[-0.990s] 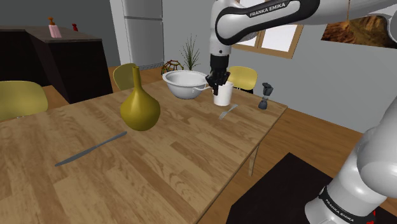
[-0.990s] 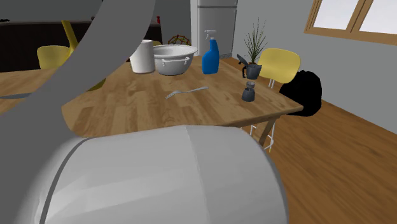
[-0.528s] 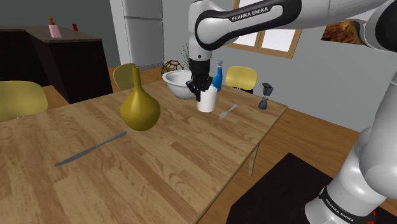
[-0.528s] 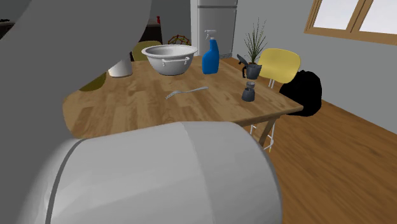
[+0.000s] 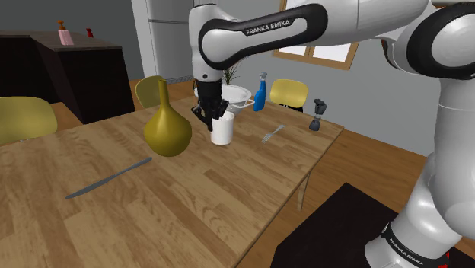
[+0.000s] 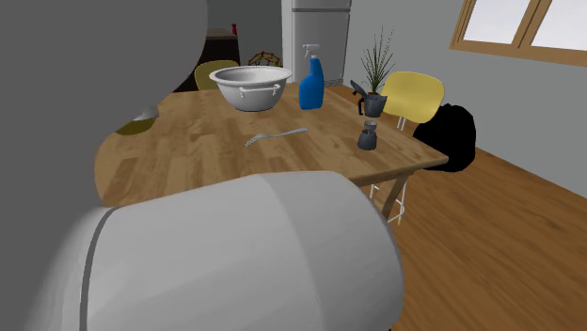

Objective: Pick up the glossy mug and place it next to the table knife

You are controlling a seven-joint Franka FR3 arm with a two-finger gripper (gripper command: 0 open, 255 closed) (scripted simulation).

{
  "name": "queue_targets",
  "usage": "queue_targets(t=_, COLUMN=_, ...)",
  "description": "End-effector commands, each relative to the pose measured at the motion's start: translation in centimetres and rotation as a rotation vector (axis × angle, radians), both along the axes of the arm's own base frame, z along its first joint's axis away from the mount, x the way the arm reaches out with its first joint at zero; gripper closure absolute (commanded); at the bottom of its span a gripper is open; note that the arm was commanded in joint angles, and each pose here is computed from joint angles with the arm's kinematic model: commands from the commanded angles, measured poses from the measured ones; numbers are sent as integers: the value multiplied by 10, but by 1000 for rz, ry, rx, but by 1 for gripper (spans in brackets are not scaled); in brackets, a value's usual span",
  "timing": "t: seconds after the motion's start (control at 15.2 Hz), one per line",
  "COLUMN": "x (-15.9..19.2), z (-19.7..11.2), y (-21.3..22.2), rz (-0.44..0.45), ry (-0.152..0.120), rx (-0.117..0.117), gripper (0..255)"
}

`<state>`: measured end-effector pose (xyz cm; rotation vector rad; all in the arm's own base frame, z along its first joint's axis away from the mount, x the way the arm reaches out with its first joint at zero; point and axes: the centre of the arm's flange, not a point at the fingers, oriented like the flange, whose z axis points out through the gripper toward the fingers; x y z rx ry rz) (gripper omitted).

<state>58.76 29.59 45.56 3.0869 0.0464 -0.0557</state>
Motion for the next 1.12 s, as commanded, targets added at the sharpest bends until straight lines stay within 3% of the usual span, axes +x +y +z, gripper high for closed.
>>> queue_targets(t=0.0, x=1, z=-1, y=27, rz=-1, ry=-1, rx=0, gripper=255)
queue_targets(t=0.53, x=18, z=-18, y=125, rz=-1, ry=-1, rx=0, gripper=255)
queue_targets(t=1.06, x=18, z=-60, y=125, rz=-1, ry=-1, rx=0, gripper=255)
